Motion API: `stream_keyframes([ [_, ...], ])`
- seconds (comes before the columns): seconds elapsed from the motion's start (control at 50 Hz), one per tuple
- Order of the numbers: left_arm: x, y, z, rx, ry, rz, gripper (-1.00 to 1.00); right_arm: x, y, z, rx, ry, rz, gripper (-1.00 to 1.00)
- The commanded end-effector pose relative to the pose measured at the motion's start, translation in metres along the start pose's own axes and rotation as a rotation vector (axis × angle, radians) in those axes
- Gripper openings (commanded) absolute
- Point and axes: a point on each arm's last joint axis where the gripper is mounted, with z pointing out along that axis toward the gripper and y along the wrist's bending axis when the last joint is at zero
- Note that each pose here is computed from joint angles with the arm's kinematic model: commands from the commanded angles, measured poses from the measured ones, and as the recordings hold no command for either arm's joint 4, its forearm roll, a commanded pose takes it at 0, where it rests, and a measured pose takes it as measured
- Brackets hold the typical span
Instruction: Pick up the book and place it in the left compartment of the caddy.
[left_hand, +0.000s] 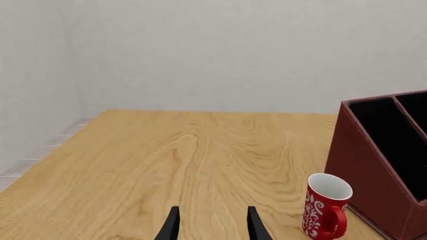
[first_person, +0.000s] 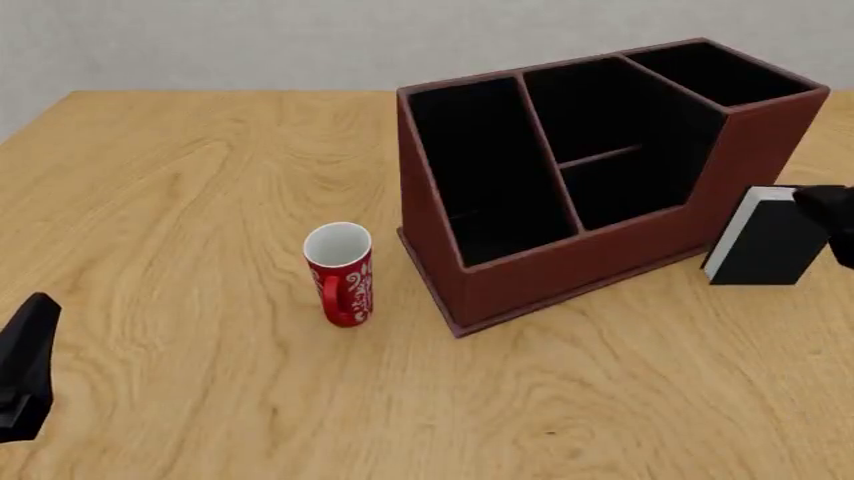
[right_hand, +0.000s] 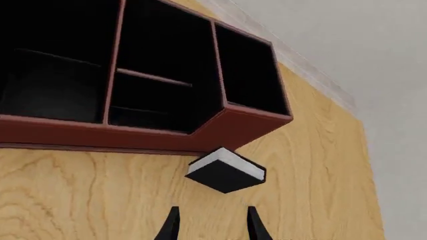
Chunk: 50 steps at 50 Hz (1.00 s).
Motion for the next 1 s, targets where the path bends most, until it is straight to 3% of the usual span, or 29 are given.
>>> stream_keyframes([
  [0.02, -0.003, 0.001, 0.0, -0.013, -0.001, 0.002, 1.0, -0.006, -0.005, 0.008, -0.056, 0.074, -0.103, 1.0],
  [0.1, -0.004, 0.001, 0.0, -0.015, -0.002, 0.004, 1.0, -0.008, -0.004, 0.007, -0.071, 0.075, -0.107, 1.0],
  [0.12, -0.006, 0.001, -0.001, -0.02, -0.004, 0.004, 1.0, -0.007, -0.004, 0.011, -0.089, 0.101, -0.137, 1.0],
  [0.26, -0.011, 0.002, -0.001, -0.034, -0.012, 0.01, 1.0, -0.014, -0.014, 0.021, -0.093, 0.129, -0.168, 1.0],
  [0.62, -0.015, 0.003, -0.002, -0.071, -0.017, 0.018, 1.0, -0.003, -0.035, 0.063, -0.115, 0.251, -0.286, 1.0],
  [1.0, -0.012, 0.005, -0.001, -0.101, -0.013, 0.029, 1.0, -0.004, -0.045, 0.089, -0.142, 0.267, -0.43, 1.0],
])
